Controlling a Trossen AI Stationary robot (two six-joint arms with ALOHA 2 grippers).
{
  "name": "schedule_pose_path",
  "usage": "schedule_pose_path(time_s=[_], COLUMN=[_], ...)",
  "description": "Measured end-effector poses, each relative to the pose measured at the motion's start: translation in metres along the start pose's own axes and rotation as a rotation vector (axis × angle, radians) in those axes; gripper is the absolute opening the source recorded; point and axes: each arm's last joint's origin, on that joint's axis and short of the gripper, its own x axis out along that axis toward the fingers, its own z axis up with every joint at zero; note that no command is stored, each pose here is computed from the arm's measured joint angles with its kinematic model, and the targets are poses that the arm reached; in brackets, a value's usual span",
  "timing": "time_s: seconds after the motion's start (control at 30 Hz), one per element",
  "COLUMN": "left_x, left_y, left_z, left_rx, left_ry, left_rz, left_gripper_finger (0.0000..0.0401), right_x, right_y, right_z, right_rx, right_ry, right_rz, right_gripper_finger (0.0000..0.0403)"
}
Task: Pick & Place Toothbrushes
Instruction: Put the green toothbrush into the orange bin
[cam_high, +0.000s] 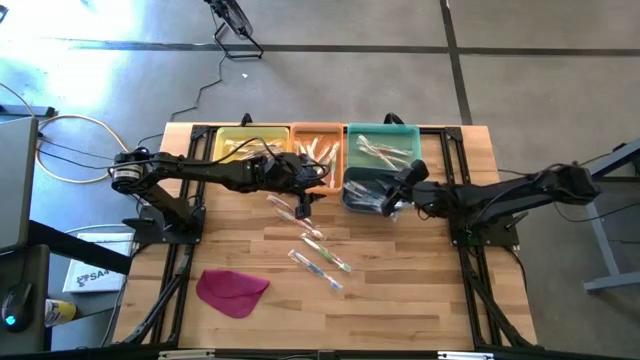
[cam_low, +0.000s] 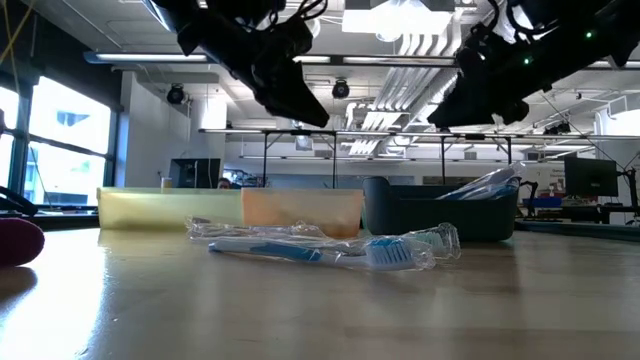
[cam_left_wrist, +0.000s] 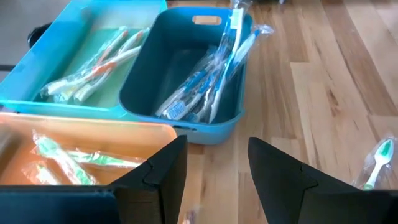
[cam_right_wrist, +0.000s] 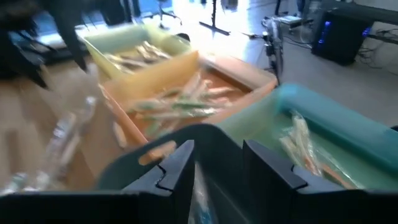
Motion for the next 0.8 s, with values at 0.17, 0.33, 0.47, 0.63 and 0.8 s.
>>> schedule_pose_path(time_s=[0.17,0.33,0.47,0.63,0.8], left_x=[-0.003,-0.003,-0.003,-0.004,-0.006], left_y=[0.0,0.0,-0.001,-0.004,-0.022], left_z=[-0.001,-0.003,-0.008,-0.017,-0.021], left_rx=[-0.031,-0.031,-0.031,-0.033,0.059], left_ry=[0.02,0.042,0.097,0.189,0.248], left_rz=[0.011,0.009,0.004,-0.008,-0.067], left_gripper_finger=[0.0166,0.0166,0.0166,0.0166,0.0166], right_x=[-0.007,-0.012,-0.019,-0.027,-0.033], right_y=[0.002,0.009,0.018,0.028,0.033], right_z=[0.011,0.02,0.024,0.021,0.018], right_rx=[0.118,0.185,0.195,0.182,0.173], right_ry=[-0.043,-0.051,-0.074,-0.074,-0.091], right_rz=[0.146,0.408,0.552,0.578,0.541], right_gripper_finger=[0.0128,0.0128,0.0128,0.0128,0.0128])
